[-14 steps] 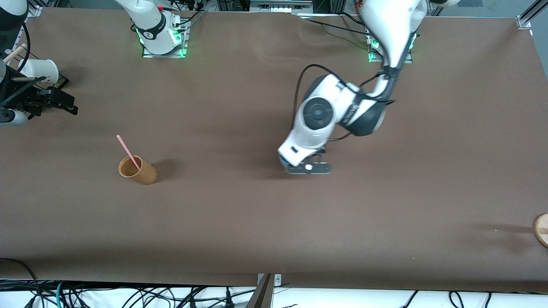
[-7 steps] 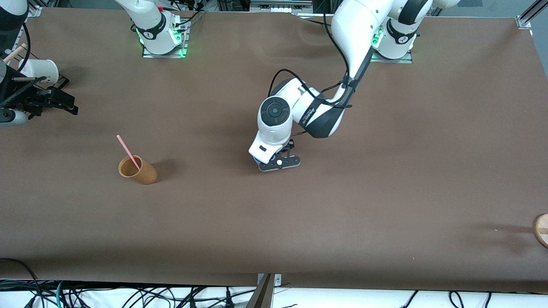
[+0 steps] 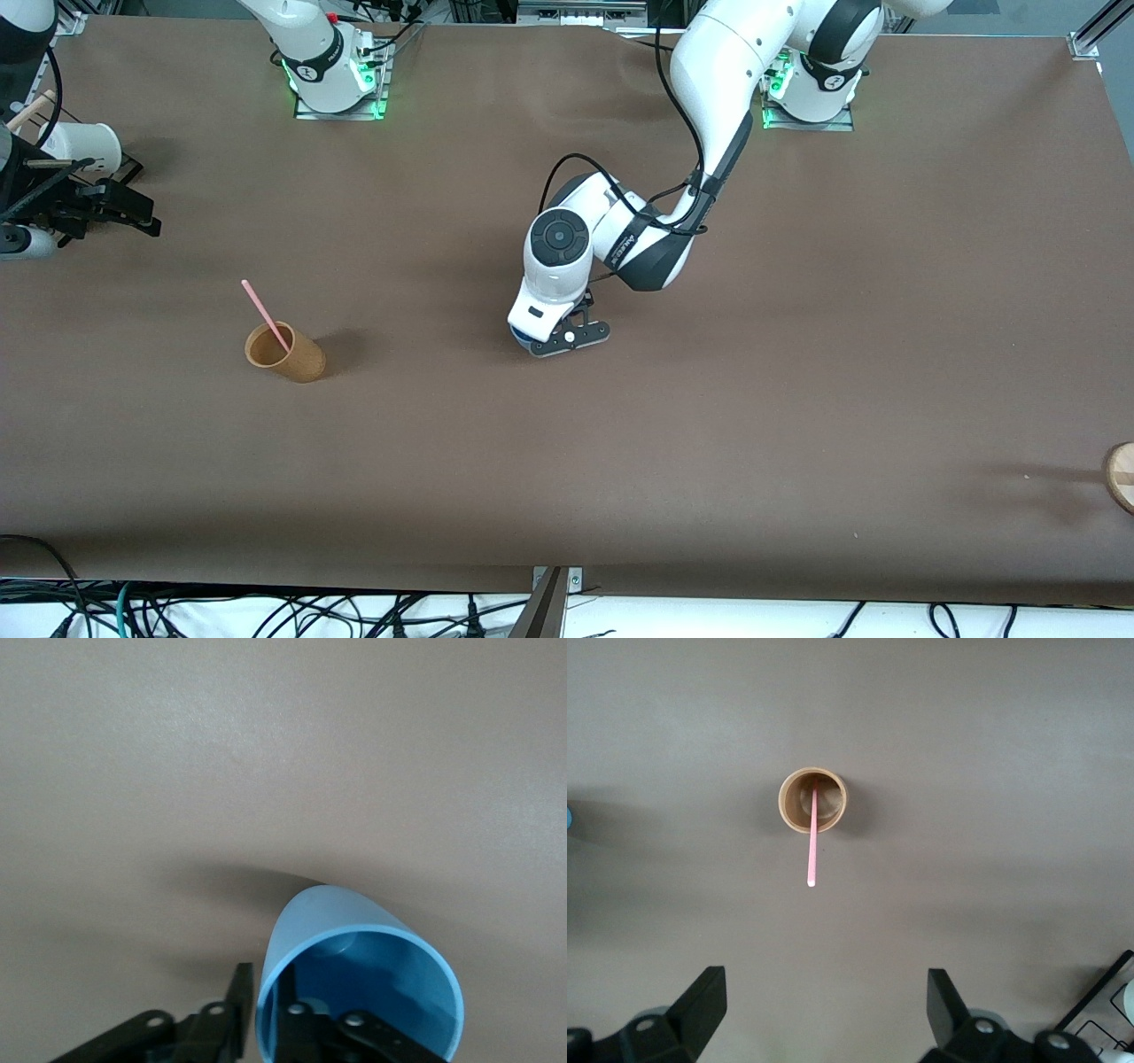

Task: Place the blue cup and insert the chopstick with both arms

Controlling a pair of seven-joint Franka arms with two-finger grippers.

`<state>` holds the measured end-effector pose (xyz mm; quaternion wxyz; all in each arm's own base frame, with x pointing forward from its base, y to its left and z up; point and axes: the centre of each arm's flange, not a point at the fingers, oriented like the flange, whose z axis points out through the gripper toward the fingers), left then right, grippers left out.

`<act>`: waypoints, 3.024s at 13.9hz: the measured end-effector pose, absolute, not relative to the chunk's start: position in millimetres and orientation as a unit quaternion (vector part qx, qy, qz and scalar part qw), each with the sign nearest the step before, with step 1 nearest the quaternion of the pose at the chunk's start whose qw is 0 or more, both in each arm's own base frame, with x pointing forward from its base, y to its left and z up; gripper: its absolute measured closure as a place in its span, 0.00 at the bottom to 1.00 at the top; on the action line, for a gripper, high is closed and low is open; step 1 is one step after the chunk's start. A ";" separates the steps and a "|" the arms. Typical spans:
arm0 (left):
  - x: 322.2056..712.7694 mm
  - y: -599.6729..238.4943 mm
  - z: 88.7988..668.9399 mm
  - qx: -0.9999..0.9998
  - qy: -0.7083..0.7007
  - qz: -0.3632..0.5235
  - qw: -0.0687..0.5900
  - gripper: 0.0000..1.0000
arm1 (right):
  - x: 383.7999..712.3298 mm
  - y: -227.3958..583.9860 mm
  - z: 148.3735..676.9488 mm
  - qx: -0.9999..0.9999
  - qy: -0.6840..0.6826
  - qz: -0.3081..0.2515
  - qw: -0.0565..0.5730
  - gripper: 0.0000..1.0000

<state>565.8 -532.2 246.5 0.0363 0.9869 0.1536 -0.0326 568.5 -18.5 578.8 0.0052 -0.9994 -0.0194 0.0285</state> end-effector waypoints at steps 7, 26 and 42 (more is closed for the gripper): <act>584.3 -521.8 277.9 0.982 0.176 -0.038 0.065 0.12 | 568.0 -19.8 578.4 -0.999 -0.018 0.031 0.005 0.00; 668.6 -245.9 521.8 0.995 0.054 -0.041 0.078 0.00 | 567.9 -20.2 578.3 -0.999 -0.018 0.031 0.005 0.00; 652.5 -28.8 581.5 0.996 -0.015 -0.065 0.052 0.00 | 570.0 -19.6 565.9 -0.999 -0.018 0.048 0.006 0.00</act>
